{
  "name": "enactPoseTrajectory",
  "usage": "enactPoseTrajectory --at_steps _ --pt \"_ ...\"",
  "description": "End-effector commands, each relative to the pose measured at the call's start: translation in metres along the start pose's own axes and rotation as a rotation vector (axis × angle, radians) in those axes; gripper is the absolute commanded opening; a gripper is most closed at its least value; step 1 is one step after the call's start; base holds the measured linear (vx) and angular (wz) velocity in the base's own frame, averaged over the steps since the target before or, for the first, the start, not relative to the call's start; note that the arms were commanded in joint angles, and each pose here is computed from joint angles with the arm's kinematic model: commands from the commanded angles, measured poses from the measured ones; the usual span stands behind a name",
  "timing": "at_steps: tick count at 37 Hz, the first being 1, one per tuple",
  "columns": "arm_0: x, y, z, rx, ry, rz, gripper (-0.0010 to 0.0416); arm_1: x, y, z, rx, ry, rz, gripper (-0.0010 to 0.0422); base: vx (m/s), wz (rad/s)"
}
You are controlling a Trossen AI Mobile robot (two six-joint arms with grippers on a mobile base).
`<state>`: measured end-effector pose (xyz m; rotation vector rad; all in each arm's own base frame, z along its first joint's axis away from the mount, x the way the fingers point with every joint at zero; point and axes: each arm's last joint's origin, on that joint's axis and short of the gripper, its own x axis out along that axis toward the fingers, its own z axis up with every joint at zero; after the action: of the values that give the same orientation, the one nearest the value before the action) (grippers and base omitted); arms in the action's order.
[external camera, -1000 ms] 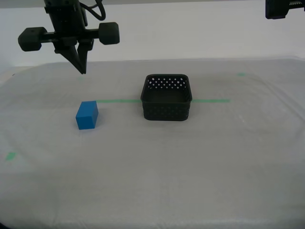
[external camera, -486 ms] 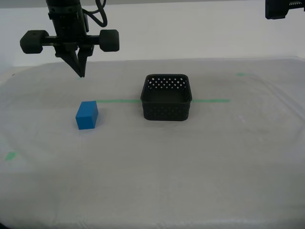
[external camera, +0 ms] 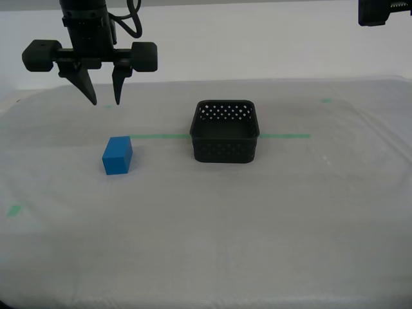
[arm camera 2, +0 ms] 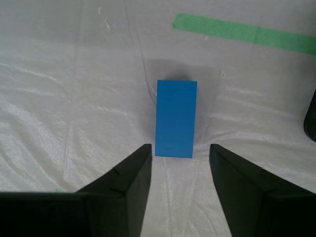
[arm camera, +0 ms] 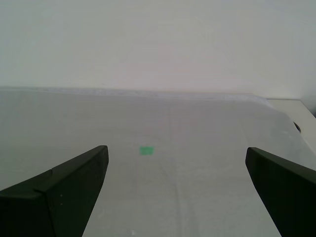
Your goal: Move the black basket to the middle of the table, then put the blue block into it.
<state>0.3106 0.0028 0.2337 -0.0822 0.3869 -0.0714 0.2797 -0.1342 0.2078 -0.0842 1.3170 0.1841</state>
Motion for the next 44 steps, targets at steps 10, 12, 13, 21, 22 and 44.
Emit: enactPoseTrajectory --at_steps 10,12,13,21,22,44 --pt "0.0 0.0 0.001 0.0 -0.004 0.0 0.0389 0.011 0.004 -0.009 0.001 0.046 0.008 0.0327 0.0 0.0" --pt "0.0 0.0 0.001 0.0 -0.004 -0.001 0.039 0.014 0.004 -0.011 0.001 0.044 0.004 0.0348 0.0 0.0" --pt "0.0 0.0 0.001 0.0 -0.004 0.0 0.0389 0.017 0.004 -0.012 0.0 0.041 0.0 0.0358 0.0 0.0" --pt "0.0 0.0 0.001 0.0 -0.004 0.0 0.039 0.031 0.004 -0.017 -0.003 0.008 -0.047 0.0399 0.0 0.0" --pt "0.0 0.0 0.001 0.0 -0.004 0.0 0.0389 0.032 0.004 -0.017 -0.004 0.005 -0.048 0.0398 0.0 0.0" --pt "0.0 0.0 0.001 0.0 -0.004 0.0 0.0389 0.054 0.001 -0.011 0.002 -0.005 -0.045 0.0398 0.0 0.0"
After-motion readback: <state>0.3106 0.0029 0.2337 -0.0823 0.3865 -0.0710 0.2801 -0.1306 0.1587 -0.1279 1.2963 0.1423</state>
